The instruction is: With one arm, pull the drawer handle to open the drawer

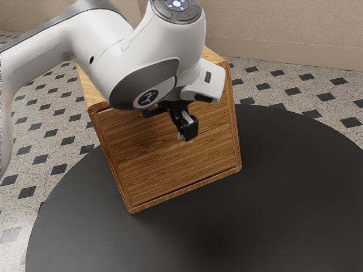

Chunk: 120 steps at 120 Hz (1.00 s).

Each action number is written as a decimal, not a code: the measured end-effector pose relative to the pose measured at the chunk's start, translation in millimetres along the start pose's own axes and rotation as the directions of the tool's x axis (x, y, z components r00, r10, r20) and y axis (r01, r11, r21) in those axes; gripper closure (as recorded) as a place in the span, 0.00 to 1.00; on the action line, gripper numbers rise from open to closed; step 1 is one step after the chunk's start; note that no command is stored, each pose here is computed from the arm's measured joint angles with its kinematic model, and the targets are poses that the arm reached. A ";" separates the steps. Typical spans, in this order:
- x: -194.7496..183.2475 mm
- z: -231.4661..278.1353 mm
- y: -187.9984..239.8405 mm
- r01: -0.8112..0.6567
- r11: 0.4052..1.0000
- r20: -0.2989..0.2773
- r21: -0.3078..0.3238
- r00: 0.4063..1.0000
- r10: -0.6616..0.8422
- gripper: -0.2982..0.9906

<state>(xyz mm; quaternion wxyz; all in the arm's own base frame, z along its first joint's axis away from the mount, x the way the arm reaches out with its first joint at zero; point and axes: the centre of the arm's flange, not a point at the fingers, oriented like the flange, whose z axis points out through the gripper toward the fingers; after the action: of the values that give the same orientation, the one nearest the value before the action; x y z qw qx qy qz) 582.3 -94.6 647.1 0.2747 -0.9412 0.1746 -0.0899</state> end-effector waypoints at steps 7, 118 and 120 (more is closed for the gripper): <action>0.2 3.9 1.6 -0.002 1.000 0.003 -0.002 1.000 0.002 0.22; -9.0 -13.3 68.7 -0.112 0.991 -0.044 -0.075 0.993 0.109 0.23; -9.4 -13.9 70.4 -0.114 0.990 -0.046 -0.077 0.993 0.111 0.23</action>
<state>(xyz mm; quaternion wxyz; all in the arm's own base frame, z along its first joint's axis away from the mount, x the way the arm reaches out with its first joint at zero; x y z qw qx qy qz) 550.2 -153.3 619.4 0.2380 -0.9380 0.2366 -0.0866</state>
